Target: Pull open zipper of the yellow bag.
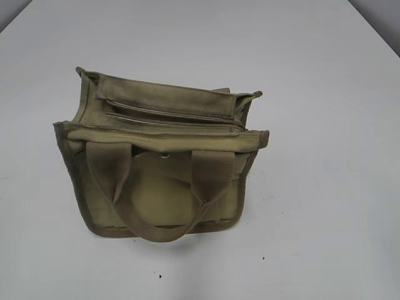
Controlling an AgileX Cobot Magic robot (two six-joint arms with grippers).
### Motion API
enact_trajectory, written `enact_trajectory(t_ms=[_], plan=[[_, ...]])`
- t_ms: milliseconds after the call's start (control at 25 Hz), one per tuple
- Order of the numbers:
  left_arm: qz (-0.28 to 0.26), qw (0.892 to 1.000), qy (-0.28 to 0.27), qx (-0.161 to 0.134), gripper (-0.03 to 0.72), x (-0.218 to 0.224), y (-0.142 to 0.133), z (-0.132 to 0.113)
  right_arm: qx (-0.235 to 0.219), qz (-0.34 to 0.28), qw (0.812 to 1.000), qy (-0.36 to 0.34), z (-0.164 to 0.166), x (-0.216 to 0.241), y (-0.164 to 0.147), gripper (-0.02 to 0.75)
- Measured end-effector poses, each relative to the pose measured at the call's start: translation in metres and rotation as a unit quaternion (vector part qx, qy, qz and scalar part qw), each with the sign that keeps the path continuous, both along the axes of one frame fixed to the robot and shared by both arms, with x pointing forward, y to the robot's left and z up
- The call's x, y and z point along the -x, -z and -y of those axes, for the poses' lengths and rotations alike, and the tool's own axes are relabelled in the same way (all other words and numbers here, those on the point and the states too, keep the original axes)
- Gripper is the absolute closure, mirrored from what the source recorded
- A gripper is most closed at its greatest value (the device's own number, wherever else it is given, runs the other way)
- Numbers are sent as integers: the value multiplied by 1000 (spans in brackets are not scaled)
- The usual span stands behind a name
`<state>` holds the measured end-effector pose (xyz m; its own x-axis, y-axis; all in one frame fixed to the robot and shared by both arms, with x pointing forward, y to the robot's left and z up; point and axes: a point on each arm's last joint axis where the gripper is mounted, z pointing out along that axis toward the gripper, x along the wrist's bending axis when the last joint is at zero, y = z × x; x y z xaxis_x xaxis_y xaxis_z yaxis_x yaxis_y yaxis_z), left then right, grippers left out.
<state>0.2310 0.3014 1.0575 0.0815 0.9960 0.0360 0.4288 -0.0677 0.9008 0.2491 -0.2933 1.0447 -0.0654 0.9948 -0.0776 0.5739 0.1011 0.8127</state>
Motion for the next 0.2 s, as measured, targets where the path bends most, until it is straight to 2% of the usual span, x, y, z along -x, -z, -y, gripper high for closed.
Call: enact_trajectory(t_ms=[200], plan=[[0, 1000, 0, 0, 410, 0, 0, 0, 0, 0, 1000, 0, 0, 0, 0, 144]])
